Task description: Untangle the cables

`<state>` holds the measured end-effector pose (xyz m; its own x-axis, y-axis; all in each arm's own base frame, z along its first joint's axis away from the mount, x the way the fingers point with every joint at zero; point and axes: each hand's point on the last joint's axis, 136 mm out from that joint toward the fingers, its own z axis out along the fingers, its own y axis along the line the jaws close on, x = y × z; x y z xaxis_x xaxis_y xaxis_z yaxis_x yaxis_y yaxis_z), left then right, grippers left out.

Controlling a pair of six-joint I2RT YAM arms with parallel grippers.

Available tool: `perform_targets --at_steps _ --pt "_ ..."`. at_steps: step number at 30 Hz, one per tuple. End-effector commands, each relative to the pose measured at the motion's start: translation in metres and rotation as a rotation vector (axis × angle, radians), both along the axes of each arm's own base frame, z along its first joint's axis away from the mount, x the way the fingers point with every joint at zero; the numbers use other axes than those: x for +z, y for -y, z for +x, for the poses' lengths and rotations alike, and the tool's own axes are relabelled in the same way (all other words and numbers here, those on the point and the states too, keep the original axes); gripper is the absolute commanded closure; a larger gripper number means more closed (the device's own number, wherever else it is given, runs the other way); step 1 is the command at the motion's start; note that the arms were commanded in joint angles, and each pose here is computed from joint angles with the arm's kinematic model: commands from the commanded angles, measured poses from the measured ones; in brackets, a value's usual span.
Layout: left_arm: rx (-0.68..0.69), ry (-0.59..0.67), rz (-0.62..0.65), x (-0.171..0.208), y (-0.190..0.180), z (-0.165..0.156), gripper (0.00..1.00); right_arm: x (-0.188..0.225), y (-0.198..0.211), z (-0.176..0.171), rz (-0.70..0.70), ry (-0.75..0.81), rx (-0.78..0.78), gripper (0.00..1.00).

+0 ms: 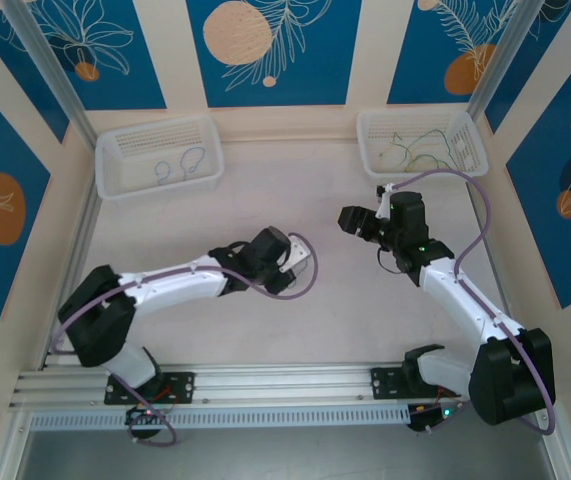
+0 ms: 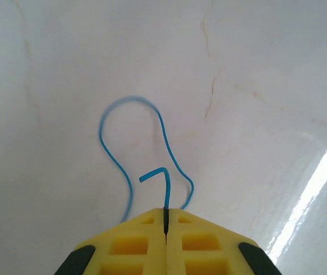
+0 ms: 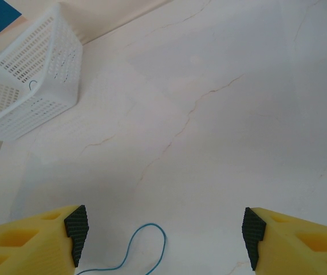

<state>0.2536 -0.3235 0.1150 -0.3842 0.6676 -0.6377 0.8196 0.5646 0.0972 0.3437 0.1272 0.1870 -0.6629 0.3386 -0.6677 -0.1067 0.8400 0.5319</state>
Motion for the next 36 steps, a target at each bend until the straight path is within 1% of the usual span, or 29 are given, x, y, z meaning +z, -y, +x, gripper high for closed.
perform_targets --at_steps 1,8,13,17,21,28,30,32,36 --pt "0.022 0.045 -0.036 0.024 -0.003 0.005 1.00 0.005 0.005 0.002 0.013 0.025 -0.028 0.26" --pt "0.118 0.084 -0.121 0.058 -0.016 0.032 1.00 0.007 0.003 0.001 0.024 0.037 -0.026 0.26" --pt "0.183 0.156 -0.179 0.104 -0.027 0.060 1.00 0.007 0.005 -0.001 0.015 0.038 -0.028 0.26" --pt "0.194 0.217 -0.223 0.140 -0.033 0.077 1.00 0.006 0.005 -0.002 0.019 0.033 -0.035 0.26" --pt "0.229 0.268 -0.192 0.170 -0.051 0.097 1.00 0.004 0.005 -0.007 0.029 0.041 -0.045 0.26" --pt "0.272 0.378 -0.294 0.244 -0.079 0.119 1.00 -0.002 0.007 -0.010 0.011 0.027 -0.045 0.26" --pt "0.285 0.411 -0.301 0.258 -0.088 0.122 1.00 0.001 0.007 -0.011 0.010 0.033 -0.047 0.26" --pt "0.312 0.456 -0.280 0.268 -0.100 0.129 1.00 0.003 0.008 -0.012 0.011 0.041 -0.049 0.26" --pt "0.359 0.508 -0.278 0.286 -0.129 0.154 1.00 0.005 0.008 -0.013 0.008 0.049 -0.045 0.26"
